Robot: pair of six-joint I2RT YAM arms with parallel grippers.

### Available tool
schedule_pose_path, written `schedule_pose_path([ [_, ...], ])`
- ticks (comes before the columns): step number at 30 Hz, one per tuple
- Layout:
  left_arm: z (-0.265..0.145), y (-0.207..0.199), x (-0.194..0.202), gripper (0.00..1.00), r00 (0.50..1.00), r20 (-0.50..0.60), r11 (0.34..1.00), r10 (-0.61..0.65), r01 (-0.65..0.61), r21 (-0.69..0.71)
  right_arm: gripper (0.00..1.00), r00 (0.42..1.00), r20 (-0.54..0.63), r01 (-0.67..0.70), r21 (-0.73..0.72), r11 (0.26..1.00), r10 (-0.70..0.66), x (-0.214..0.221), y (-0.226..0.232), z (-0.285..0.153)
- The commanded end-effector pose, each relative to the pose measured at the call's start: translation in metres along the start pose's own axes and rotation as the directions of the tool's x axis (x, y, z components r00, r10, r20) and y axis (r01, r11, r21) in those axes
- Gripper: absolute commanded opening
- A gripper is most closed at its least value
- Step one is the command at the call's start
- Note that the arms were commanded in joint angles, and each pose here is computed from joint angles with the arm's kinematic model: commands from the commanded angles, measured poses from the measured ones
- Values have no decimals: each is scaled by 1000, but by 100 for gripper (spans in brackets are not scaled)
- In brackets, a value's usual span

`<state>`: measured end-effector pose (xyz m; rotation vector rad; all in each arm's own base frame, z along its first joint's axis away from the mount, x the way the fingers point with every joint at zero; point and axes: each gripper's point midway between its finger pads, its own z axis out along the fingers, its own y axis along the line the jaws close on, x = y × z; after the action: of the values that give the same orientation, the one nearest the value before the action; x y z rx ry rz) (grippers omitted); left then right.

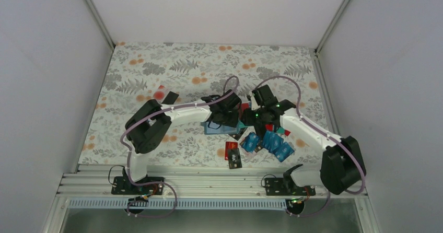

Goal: Put the credit cards into the card holder

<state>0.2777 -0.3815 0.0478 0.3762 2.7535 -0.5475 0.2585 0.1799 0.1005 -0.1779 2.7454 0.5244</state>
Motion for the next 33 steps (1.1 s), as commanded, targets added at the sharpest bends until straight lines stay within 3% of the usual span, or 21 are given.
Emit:
schedule_pose_path([
  [1,-2,-23,2,57,1000,-3,998,30,-30,53,43,998,27,-53,-58,997,54,-2,11,-20],
  [6,-30,-39,3,70,996,57,991,64,-70,112,46,995,-45,-95,-137,986,90,20,21,-27],
  [12,-54,-45,27,63,986,72,967,150,-161,197,51,969,-219,-165,-247,955,111,76,33,-24],
  [16,-51,-48,50,60,972,49,947,232,-237,219,55,955,-267,-192,-232,954,128,104,31,-23],
  [23,-37,-62,65,58,954,58,916,294,-299,268,57,947,-241,-230,-55,972,211,119,-3,-8],
  [28,-20,-78,61,57,941,62,903,333,-338,264,61,943,-117,-304,70,950,311,106,-27,-7],
  [33,-9,-65,55,58,944,48,935,328,-331,125,66,928,-91,-351,116,929,362,98,-34,6],
])
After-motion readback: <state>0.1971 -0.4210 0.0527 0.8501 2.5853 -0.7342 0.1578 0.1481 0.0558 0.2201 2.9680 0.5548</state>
